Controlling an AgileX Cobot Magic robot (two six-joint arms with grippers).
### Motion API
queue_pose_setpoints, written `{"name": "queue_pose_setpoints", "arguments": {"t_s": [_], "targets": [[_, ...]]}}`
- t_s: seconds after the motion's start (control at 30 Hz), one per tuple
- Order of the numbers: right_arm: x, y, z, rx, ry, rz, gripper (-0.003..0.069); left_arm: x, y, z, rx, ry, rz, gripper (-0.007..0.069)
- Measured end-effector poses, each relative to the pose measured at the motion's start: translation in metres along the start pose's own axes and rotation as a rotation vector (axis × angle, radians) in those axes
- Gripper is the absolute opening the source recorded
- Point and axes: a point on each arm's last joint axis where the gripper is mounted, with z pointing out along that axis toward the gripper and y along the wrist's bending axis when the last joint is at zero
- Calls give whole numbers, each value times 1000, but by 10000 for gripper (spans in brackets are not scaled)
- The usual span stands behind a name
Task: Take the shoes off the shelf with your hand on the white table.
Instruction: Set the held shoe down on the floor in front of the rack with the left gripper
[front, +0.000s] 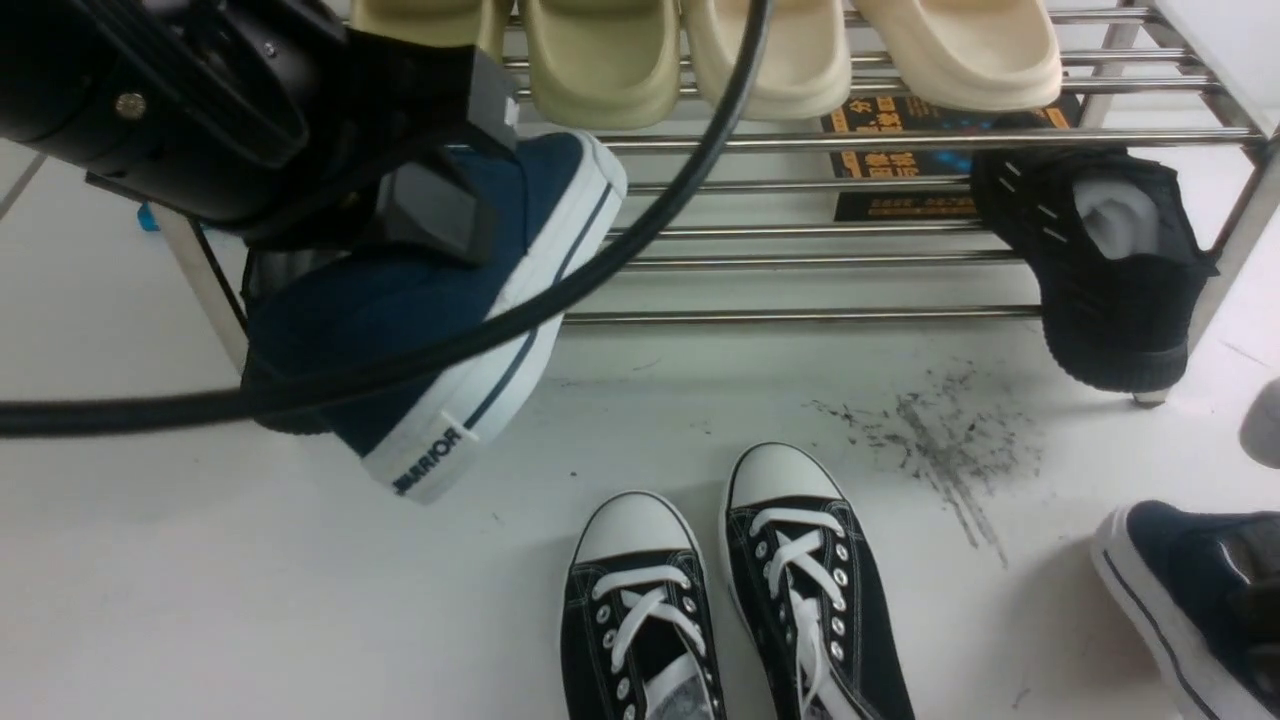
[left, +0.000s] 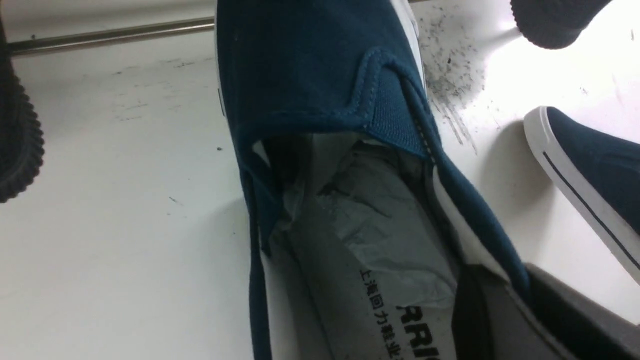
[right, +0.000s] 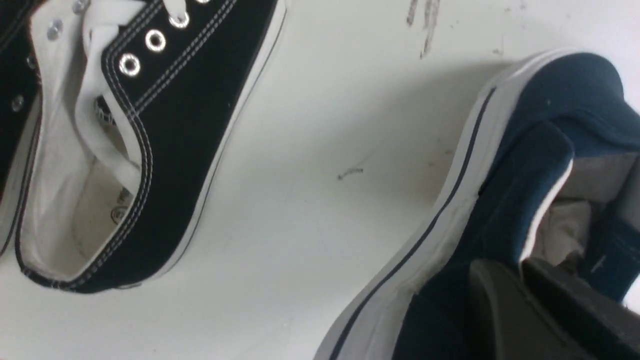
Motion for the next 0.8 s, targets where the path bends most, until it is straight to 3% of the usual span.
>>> {"name": "queue_pose_setpoints", "arguments": {"t_s": [0.2,0.4,0.63,0.8], "targets": [[-8,1,5,10,23,-71,41,-1,-1,3,15,8,-2,41],[-30,-8,-22,115,18,-189,41,-1,-1,3,17,4,1,41],[-35,-12,-42,153,69,-213,41,-3,-3,10,34,12,-10,41],[-26,-11,-48,126,113,-192,41,6,-32,49,96,129,66,41]]}}
